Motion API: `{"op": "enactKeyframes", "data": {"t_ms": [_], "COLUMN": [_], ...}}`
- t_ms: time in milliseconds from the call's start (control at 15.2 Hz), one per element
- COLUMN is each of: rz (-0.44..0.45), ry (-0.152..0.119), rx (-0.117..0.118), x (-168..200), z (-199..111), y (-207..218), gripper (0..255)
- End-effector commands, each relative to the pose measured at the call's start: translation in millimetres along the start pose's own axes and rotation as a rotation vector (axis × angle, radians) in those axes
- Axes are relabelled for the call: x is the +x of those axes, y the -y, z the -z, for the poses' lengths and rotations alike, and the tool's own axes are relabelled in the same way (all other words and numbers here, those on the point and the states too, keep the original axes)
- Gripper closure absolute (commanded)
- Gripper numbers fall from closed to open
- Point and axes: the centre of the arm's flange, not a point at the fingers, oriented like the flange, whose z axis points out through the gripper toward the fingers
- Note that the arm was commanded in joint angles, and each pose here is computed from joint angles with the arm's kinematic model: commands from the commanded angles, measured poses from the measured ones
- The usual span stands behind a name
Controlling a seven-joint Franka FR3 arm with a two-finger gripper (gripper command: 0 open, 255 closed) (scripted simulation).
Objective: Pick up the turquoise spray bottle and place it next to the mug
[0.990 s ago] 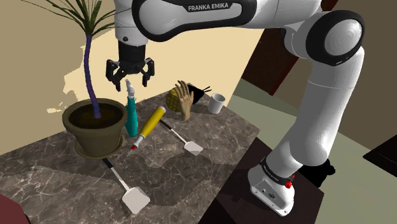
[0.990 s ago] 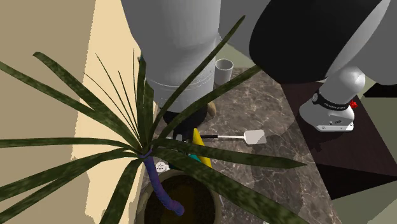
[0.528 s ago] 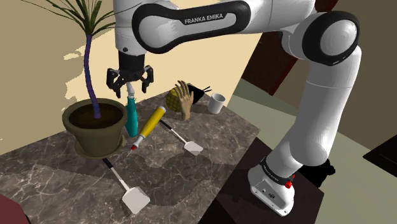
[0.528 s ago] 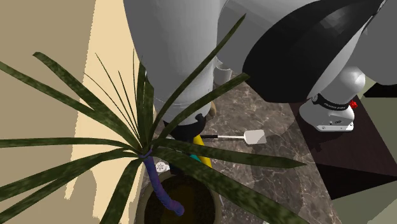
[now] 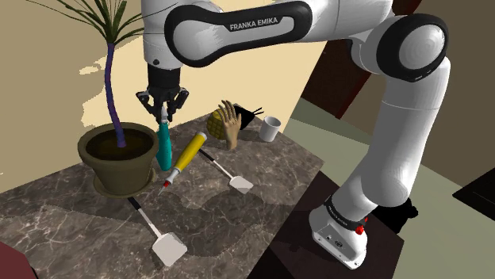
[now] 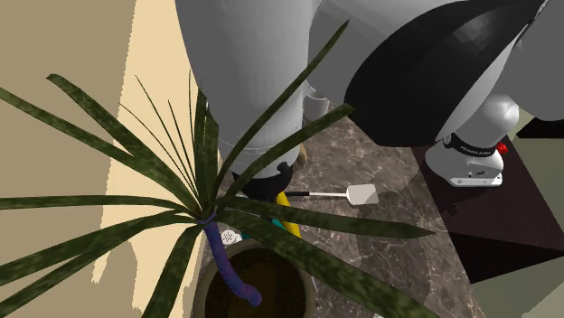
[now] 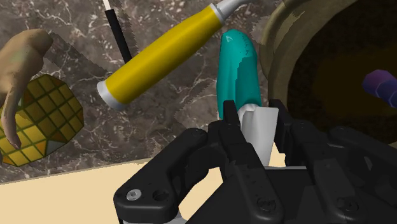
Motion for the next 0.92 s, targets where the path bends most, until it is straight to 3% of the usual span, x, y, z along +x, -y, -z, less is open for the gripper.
{"op": "enactKeyframes", "data": {"t_ms": [0,396,858], "rz": [0.000,0.000,0.000], "ry": [0.000,0.000,0.000], "rx": [0.000,0.000,0.000], "x": [0,0,0], "z": [0,0,37], "y": [0,0,0], "gripper": [255,255,255]}}
